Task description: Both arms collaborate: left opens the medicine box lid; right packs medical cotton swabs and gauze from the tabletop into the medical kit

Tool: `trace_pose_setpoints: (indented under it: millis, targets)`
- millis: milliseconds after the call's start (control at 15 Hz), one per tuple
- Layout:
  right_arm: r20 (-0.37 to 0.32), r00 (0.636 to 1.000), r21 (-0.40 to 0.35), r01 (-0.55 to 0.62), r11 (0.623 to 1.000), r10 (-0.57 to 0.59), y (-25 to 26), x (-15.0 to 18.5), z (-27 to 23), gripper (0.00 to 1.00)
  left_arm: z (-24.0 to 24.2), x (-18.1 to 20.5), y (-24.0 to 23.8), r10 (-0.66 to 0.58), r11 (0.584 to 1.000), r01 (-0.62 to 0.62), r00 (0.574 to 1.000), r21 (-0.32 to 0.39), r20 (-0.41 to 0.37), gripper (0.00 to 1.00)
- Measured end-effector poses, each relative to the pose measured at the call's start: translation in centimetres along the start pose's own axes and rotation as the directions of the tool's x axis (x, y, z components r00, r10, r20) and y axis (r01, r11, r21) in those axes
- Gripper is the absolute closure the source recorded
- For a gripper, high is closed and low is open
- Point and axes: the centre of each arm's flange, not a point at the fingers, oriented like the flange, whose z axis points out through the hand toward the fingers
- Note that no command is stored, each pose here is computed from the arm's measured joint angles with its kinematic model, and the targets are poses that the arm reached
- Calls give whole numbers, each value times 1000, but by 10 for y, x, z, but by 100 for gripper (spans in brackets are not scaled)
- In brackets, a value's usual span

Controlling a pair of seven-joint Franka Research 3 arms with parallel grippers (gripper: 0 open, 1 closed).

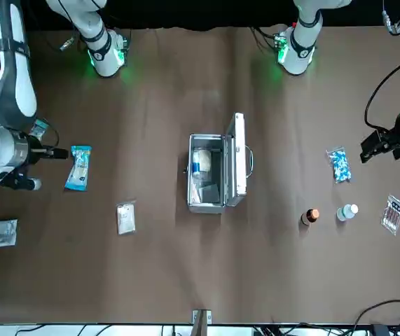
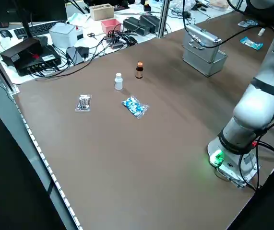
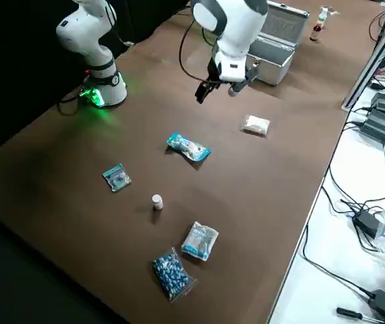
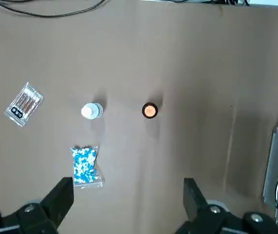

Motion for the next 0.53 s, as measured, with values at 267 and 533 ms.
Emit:
trace_pose_setpoints:
  millis: [267, 533]
  targets:
    - [8, 1000, 5, -26, 1000, 25, 14, 3, 48, 2, 1, 0, 0, -2, 1000, 2, 1000, 0, 2, 0]
    - [4, 998, 15, -67, 998, 67, 38, 4, 90, 6, 2, 1, 1, -1, 1000, 1, 1000, 0, 3, 0]
